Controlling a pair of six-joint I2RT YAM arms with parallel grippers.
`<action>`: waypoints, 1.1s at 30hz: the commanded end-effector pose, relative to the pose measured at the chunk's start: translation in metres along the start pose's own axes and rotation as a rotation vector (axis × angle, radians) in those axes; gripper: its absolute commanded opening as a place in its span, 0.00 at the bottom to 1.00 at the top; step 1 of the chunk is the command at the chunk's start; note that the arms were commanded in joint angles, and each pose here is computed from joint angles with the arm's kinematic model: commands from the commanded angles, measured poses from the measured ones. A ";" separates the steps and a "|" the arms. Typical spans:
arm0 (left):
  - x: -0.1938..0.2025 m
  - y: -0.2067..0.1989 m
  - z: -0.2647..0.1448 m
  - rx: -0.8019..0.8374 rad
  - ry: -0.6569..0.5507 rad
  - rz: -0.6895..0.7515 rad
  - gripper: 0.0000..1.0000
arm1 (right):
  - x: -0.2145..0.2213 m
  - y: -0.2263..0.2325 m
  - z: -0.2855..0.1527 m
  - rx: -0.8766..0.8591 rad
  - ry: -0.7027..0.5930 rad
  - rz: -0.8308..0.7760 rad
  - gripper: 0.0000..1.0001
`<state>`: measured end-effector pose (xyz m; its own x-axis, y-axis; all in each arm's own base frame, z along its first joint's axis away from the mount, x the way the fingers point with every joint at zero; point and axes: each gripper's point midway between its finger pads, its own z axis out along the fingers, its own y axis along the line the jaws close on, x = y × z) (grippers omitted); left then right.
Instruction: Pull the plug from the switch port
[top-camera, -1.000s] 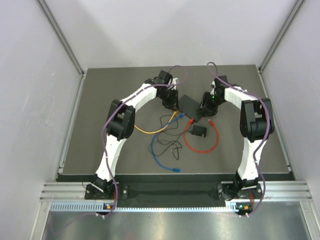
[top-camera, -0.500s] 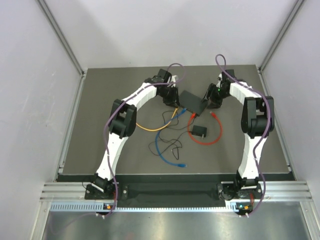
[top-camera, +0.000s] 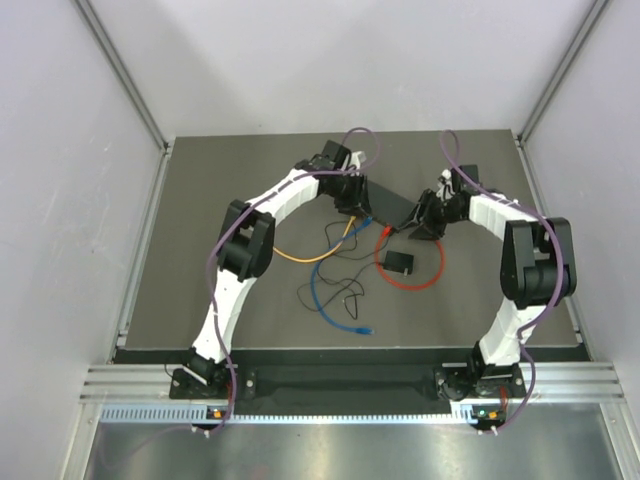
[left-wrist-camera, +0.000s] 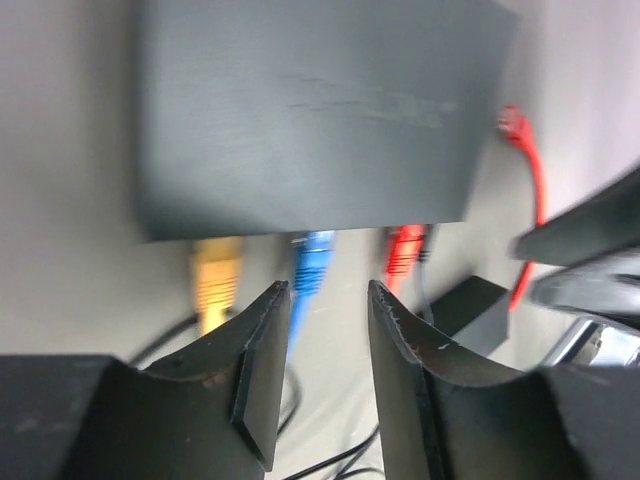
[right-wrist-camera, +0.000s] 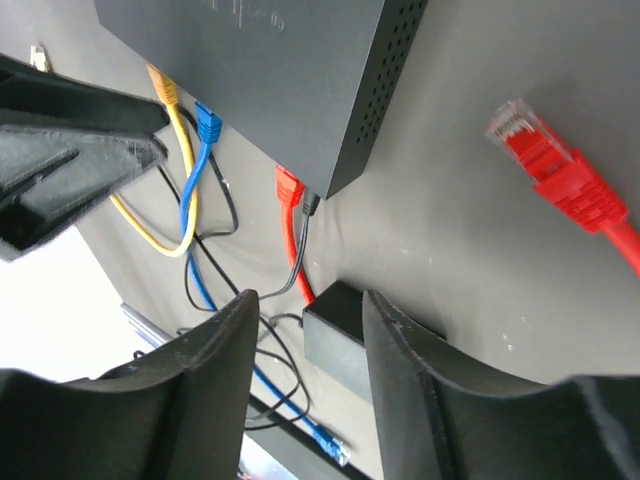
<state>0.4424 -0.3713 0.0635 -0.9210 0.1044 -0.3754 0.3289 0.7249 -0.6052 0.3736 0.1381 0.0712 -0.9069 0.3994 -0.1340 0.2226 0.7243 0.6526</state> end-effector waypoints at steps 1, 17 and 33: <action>-0.026 -0.063 -0.012 0.128 -0.096 0.119 0.42 | -0.012 0.019 0.005 -0.086 -0.050 -0.040 0.45; -0.016 -0.076 0.035 0.152 -0.107 0.090 0.42 | -0.003 0.002 0.044 -0.117 -0.053 0.036 0.35; 0.007 -0.041 0.062 0.064 -0.043 0.003 0.41 | 0.009 -0.001 0.060 -0.179 -0.115 0.165 0.27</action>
<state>0.4314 -0.4485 0.0674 -0.9011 0.0801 -0.4261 0.3766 0.6315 -0.6777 0.3837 0.1697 0.0262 -0.8397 0.5391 -0.0649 0.2880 0.5436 0.7884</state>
